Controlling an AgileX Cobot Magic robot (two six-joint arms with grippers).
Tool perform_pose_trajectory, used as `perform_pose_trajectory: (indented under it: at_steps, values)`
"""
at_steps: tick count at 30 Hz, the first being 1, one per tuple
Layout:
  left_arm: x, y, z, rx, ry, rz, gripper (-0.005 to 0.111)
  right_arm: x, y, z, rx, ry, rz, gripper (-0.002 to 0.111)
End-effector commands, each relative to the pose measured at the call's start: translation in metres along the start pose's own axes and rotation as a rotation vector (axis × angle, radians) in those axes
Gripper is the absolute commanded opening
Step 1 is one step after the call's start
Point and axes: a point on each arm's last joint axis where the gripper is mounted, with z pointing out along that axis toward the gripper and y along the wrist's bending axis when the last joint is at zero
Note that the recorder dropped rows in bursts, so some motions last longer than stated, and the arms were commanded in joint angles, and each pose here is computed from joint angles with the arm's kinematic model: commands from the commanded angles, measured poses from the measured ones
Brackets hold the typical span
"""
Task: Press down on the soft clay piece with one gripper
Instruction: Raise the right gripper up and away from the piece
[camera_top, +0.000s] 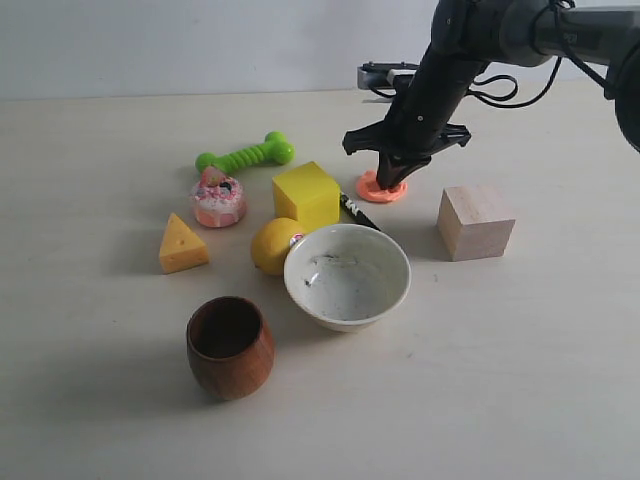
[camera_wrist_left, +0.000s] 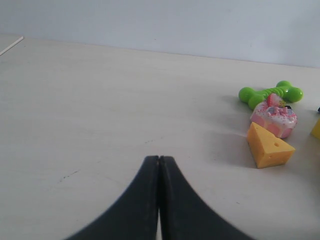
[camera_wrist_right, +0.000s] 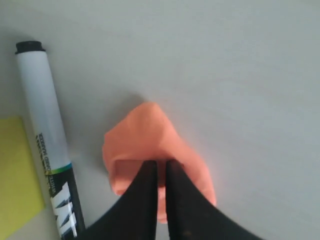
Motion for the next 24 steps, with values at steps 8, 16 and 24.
perform_pose_trajectory:
  at_steps: [8,16,24]
  values:
    - [-0.001,-0.001,0.000,0.010,-0.014,0.000,0.000,-0.012,0.011,-0.057,0.006,-0.162,-0.032,0.004]
    - [-0.001,-0.001,0.000,0.010,-0.014,0.000,0.000,-0.012,0.025,-0.103,-0.034,-0.287,-0.074,0.000]
    - [-0.001,-0.001,0.000,0.010,-0.014,0.000,0.000,0.028,0.030,-0.125,-0.041,-0.404,-0.008,0.000]
